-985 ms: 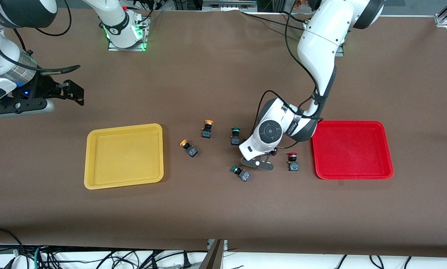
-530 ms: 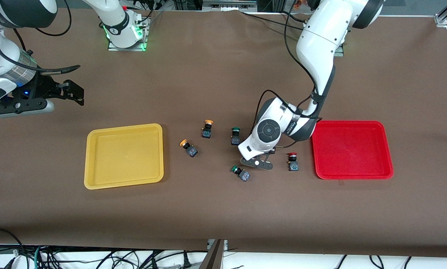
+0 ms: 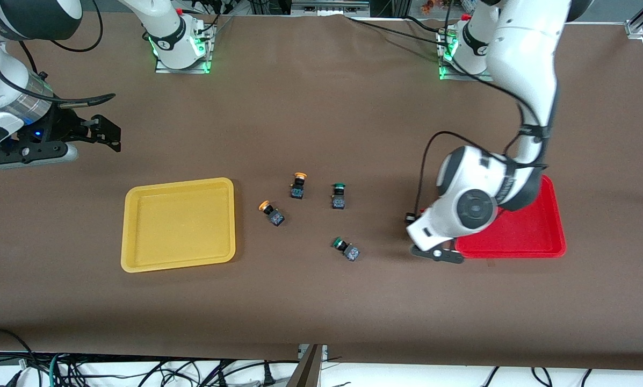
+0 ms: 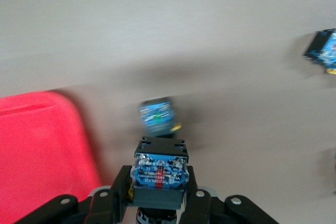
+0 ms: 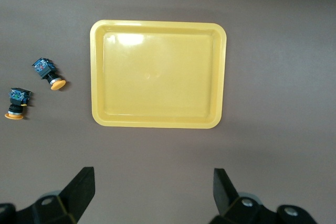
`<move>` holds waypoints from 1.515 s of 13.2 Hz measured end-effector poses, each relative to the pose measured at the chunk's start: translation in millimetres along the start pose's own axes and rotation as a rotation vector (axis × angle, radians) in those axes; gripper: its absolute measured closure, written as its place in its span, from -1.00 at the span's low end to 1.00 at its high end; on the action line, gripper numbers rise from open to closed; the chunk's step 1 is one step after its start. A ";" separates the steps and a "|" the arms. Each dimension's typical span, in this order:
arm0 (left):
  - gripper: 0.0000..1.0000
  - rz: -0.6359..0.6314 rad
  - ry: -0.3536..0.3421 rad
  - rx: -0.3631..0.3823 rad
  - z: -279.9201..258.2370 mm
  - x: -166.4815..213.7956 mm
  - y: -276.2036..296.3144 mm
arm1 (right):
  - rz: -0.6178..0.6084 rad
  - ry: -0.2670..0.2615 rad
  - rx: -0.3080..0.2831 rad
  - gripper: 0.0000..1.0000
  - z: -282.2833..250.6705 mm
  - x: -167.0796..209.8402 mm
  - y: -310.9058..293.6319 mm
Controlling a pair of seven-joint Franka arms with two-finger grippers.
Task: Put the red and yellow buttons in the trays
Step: 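Carry the red button into the red tray and release it, then reach the left gripper to the second red button while the right gripper moves out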
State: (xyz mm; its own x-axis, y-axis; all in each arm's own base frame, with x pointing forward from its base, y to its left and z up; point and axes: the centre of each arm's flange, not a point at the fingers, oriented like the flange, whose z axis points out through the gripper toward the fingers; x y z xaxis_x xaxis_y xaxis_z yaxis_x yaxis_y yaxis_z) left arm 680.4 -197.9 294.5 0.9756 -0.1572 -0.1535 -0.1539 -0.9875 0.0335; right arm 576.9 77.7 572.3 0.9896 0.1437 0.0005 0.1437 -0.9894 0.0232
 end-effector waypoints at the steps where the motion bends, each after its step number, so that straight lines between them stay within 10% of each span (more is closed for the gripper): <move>1: 0.13 0.009 -0.008 -0.005 -10.4 -5.5 -24.6 | 0.001 0.000 0.000 -1.00 0.0 0.0 0.2; 9: 0.13 0.005 -0.109 -0.068 15.3 -61.8 -251.4 | 0.007 -0.004 0.000 -1.00 1.0 -0.1 3.4; 20: 0.13 -0.061 -0.070 -0.034 105.6 -112.6 -317.2 | 0.007 -0.005 0.000 -1.00 1.0 -0.1 3.2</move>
State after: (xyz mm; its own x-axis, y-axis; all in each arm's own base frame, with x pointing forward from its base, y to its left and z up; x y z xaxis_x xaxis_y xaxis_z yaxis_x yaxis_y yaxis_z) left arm 602.8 132.2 196.9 0.9695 -0.0978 -0.2249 -0.0876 -0.9946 0.0550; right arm 577.2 74.5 571.3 0.9905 0.1371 -0.0040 0.1372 -0.9903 0.0235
